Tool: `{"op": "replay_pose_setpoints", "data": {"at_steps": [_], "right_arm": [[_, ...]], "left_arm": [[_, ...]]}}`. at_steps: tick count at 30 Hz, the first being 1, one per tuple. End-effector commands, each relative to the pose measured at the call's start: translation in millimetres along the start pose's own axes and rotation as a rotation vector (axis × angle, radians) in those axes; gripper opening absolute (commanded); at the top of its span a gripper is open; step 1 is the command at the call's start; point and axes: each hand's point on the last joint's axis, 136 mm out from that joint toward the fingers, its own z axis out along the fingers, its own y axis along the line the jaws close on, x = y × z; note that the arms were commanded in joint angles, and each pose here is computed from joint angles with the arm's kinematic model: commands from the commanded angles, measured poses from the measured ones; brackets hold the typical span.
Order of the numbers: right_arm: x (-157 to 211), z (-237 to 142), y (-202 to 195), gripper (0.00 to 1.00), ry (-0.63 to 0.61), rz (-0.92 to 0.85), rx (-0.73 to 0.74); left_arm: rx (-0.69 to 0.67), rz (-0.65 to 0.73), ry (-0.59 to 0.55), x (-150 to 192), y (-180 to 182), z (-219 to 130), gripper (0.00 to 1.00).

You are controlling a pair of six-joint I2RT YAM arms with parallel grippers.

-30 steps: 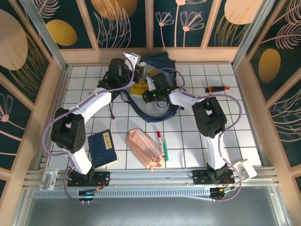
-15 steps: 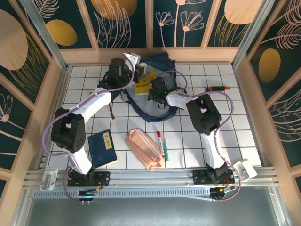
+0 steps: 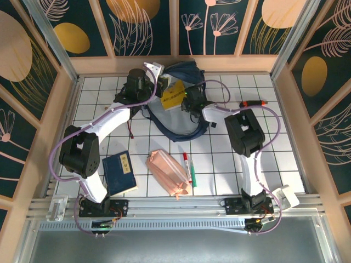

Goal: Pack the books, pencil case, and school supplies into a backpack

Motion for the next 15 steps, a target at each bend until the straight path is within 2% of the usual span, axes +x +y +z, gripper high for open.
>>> {"op": "replay_pose_setpoints", "data": {"at_steps": [1, 8, 13, 15], "right_arm": [[-38.3, -67.1, 56.6, 0.27, -0.087, -0.074, -0.259], [10.0, -136.7, 66.7, 0.32, -0.004, -0.248, -0.398], [82.3, -189.8, 132.8, 0.35, 0.089, -0.626, -0.656], [125.7, -211.8, 161.8, 0.37, 0.096, -0.856, -0.833]], "left_arm": [[0.064, 0.05, -0.22, -65.9, -20.7, -19.1, 0.0], [0.034, 0.028, -0.217, -59.6, -13.8, -16.2, 0.0], [0.038, 0.063, -0.213, -66.8, -15.3, -14.2, 0.0], [0.03, 0.082, -0.204, -66.9, -14.3, -13.6, 0.0]]}}
